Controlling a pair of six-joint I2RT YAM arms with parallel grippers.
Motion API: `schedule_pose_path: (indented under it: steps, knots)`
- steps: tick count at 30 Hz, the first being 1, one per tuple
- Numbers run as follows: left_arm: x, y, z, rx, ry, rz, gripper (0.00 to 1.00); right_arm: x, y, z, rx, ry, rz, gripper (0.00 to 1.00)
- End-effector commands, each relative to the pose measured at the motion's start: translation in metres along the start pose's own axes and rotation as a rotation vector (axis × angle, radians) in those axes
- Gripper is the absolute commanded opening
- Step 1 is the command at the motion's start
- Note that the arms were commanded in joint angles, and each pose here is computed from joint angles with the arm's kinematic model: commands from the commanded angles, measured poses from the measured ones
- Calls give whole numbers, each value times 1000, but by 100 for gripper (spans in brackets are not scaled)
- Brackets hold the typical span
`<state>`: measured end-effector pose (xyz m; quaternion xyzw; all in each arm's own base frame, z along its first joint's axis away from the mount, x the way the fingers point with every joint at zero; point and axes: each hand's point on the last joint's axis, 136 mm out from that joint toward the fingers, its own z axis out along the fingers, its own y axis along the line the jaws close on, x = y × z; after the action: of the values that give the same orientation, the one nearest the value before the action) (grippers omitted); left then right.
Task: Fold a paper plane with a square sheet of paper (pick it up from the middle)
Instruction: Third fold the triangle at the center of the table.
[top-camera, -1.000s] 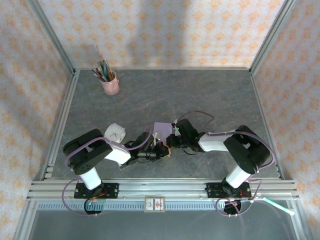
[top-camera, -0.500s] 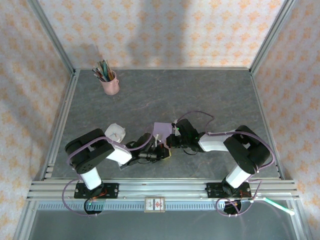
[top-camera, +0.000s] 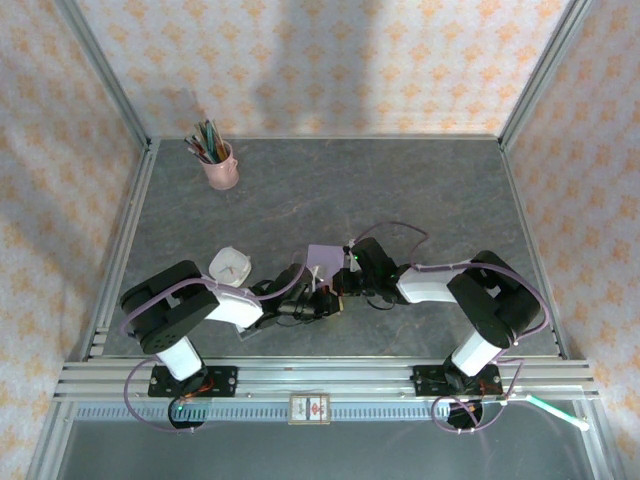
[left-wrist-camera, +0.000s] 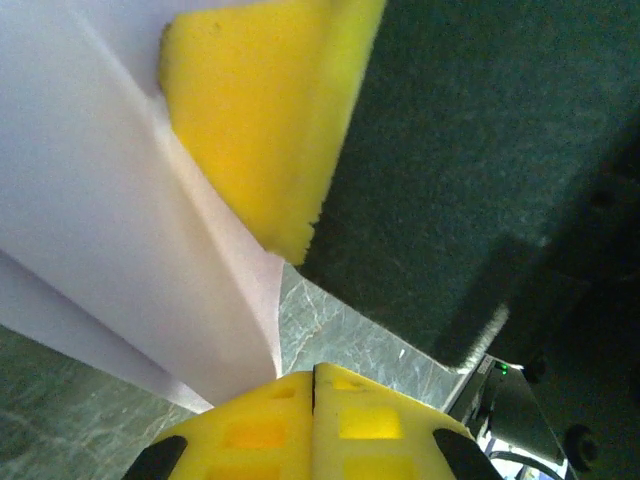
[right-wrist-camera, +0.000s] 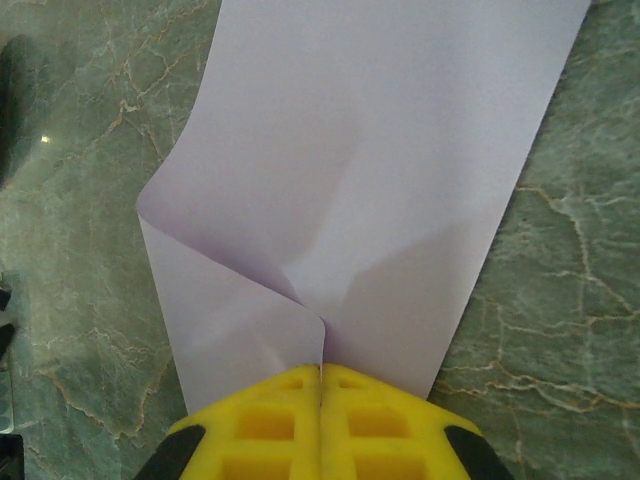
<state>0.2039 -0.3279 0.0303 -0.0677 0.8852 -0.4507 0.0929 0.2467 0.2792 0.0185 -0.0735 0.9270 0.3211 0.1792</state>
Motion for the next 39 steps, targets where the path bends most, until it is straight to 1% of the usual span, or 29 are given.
schedule_pose_path:
  steps: [1,11,19,22,25,34,39]
  knots:
    - [-3,2,2,-21,-18,24,0,28,-46,2,180,78,29,0]
    - [5,19,14,-92,19,47,0,29,-47,3,184,83,31,0]
    - [-7,-5,-1,-69,-32,100,0,28,-47,3,186,82,30,0]
    - [-14,-6,-7,-64,-56,93,0,28,-47,3,184,81,30,0]
    - [-19,0,-8,-77,-62,85,0,28,-46,3,183,80,30,0]
    - [-18,15,1,-77,-42,59,0,28,-46,2,183,78,31,0]
    - [-17,14,-1,-72,-40,58,0,28,-47,2,184,79,33,0]
